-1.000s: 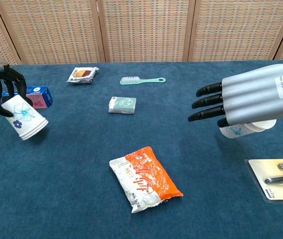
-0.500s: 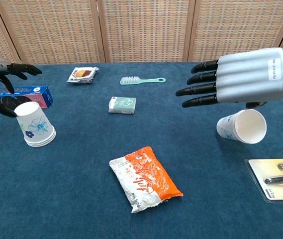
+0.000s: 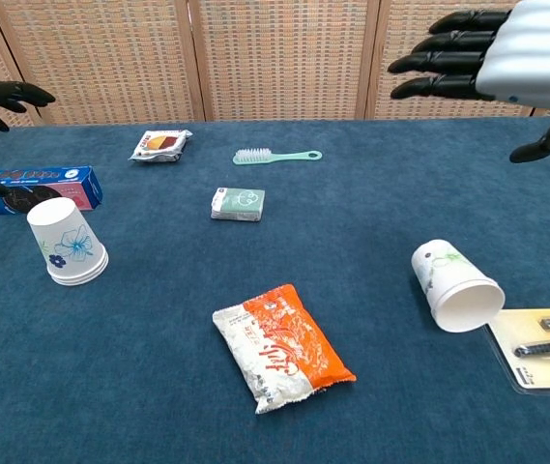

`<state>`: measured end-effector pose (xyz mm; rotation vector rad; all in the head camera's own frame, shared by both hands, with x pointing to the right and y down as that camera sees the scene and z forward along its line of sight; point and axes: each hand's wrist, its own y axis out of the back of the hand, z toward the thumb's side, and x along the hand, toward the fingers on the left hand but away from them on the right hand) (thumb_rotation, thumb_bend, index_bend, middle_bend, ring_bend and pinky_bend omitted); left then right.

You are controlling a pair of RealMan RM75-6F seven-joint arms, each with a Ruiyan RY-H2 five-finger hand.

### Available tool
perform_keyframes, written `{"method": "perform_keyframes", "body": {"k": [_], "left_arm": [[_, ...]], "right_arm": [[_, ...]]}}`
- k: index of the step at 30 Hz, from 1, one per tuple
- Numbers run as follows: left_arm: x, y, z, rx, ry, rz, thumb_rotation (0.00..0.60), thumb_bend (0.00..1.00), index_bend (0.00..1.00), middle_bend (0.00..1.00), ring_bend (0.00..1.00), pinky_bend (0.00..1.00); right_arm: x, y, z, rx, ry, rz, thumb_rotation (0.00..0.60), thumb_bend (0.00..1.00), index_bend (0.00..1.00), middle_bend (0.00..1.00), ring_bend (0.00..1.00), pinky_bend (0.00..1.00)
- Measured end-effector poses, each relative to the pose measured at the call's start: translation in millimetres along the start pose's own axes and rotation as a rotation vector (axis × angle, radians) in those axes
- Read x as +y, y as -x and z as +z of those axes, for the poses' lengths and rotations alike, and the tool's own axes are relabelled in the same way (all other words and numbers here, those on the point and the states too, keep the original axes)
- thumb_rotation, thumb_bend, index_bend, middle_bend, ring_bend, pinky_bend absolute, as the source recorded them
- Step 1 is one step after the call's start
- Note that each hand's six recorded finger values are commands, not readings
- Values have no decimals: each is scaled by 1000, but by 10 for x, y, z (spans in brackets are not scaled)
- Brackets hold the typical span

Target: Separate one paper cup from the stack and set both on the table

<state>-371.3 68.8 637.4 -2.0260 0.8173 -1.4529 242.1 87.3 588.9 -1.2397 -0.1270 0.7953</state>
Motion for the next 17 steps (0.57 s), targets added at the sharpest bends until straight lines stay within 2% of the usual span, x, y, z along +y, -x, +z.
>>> {"method": "perform_keyframes", "body": {"k": [5,12,17], "left_arm": [[47,181,-63,23,11,53,600,69,0,0,0,0],[83,557,-166,69,23,162,600,68,0,0,0,0],[62,876,-254,115,-3,238,600,68,0,0,0,0]], "right_arm": [[21,-299,-101,-167,177,-3,600,0,0,0,0,0],[-52,-941,-161,-422,448,7,600,0,0,0,0,0],[-145,-1390,-133,-569,575,29,600,0,0,0,0,0]]}}
